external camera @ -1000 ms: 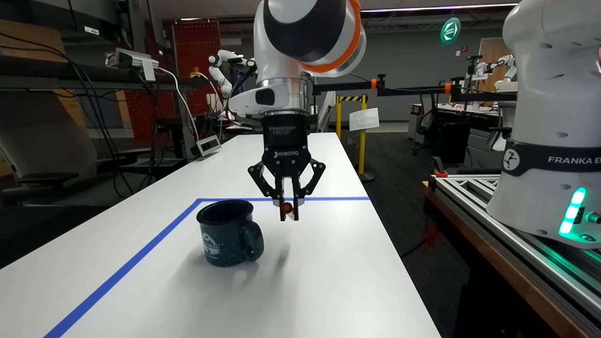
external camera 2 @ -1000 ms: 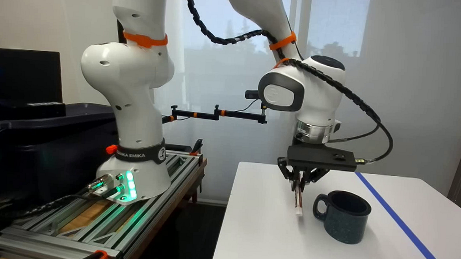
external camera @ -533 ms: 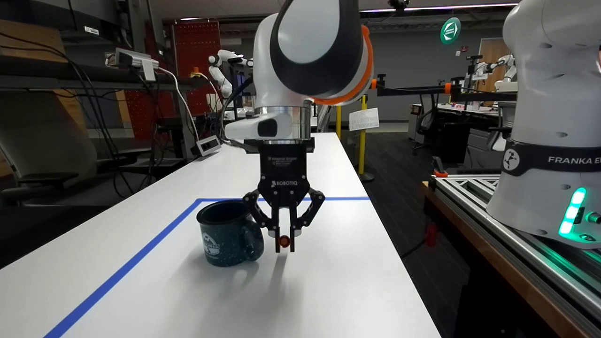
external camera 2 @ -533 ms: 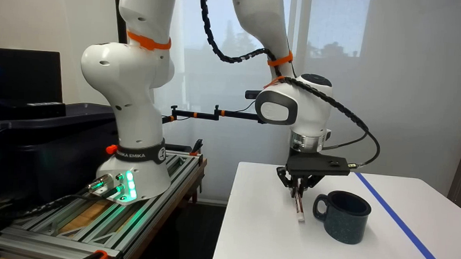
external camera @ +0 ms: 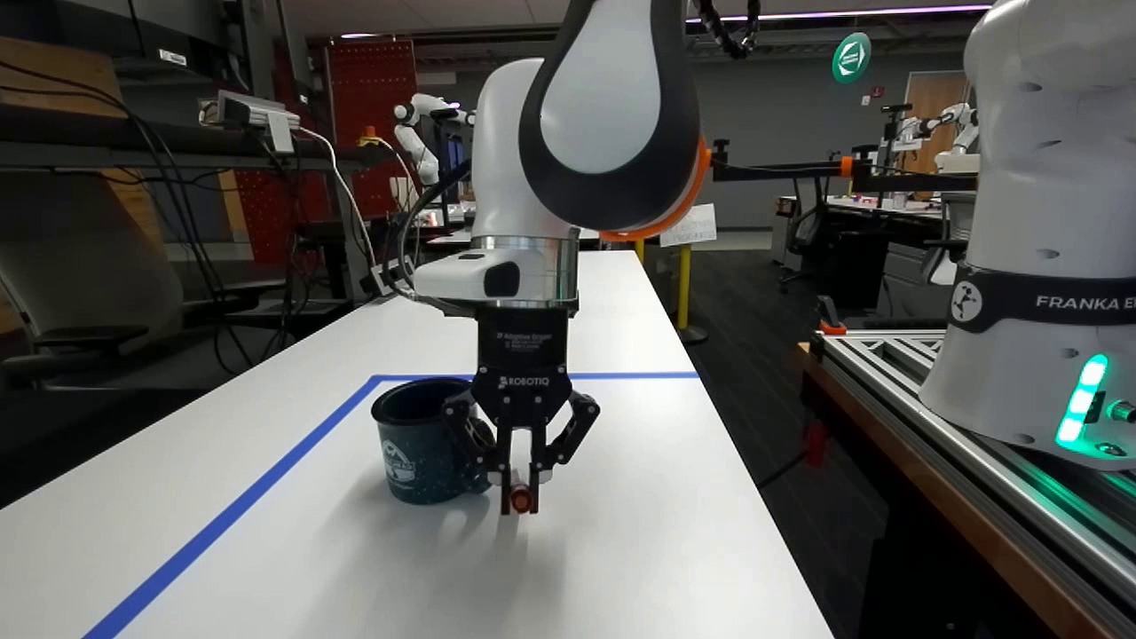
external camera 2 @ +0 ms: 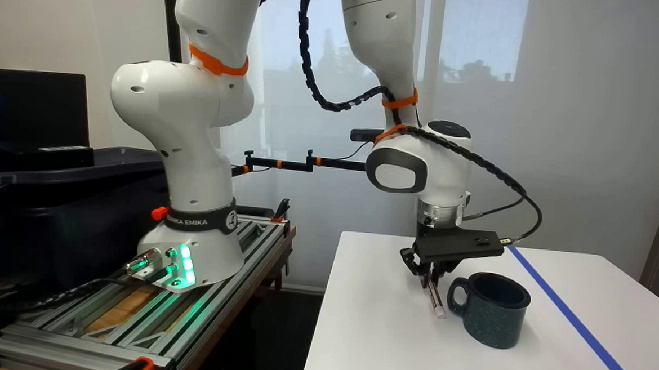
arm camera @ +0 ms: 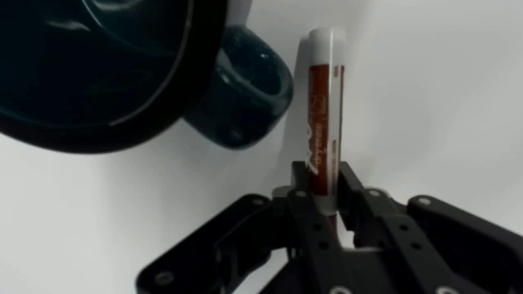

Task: Remove the marker from the mug.

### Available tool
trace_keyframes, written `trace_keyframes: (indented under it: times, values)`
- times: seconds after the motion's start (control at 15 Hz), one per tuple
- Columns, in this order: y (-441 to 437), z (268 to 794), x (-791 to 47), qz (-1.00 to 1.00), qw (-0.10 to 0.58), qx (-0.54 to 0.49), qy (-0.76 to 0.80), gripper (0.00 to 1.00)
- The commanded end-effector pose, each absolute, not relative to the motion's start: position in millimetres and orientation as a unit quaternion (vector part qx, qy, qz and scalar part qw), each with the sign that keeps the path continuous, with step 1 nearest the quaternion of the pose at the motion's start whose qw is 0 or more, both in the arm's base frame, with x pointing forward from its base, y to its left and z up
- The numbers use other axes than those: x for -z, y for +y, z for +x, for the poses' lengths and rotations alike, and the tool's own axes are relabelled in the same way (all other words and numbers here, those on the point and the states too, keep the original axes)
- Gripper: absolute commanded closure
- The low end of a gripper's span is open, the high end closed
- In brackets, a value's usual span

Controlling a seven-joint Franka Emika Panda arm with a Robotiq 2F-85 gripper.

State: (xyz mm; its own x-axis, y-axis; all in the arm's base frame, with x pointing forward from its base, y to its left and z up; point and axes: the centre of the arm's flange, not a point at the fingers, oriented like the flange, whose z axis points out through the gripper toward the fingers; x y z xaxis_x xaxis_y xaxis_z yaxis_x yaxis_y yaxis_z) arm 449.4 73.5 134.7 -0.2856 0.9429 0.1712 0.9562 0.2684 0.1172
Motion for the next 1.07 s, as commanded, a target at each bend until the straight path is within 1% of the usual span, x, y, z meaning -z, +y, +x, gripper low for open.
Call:
trace_keyframes:
  times: [0.0, 0.53, 0.6, 0.67, 0.73, 1.0]
  values:
    - [72.8, 454.7, -119.7, -0.577, 0.034, 0.113, -0.808, 0.95]
    - [68.5, 459.8, -113.0, -0.568, 0.040, 0.111, -0.815, 0.95]
    - [67.8, 461.0, -113.6, -0.568, 0.040, 0.111, -0.814, 0.55]
    - [67.8, 460.6, -115.6, -0.569, 0.042, 0.111, -0.814, 0.53]
    - [68.3, 460.7, -117.0, -0.570, 0.044, 0.113, -0.813, 0.48]
    - [73.4, 454.7, -138.7, -0.569, 0.054, 0.115, -0.813, 0.16]
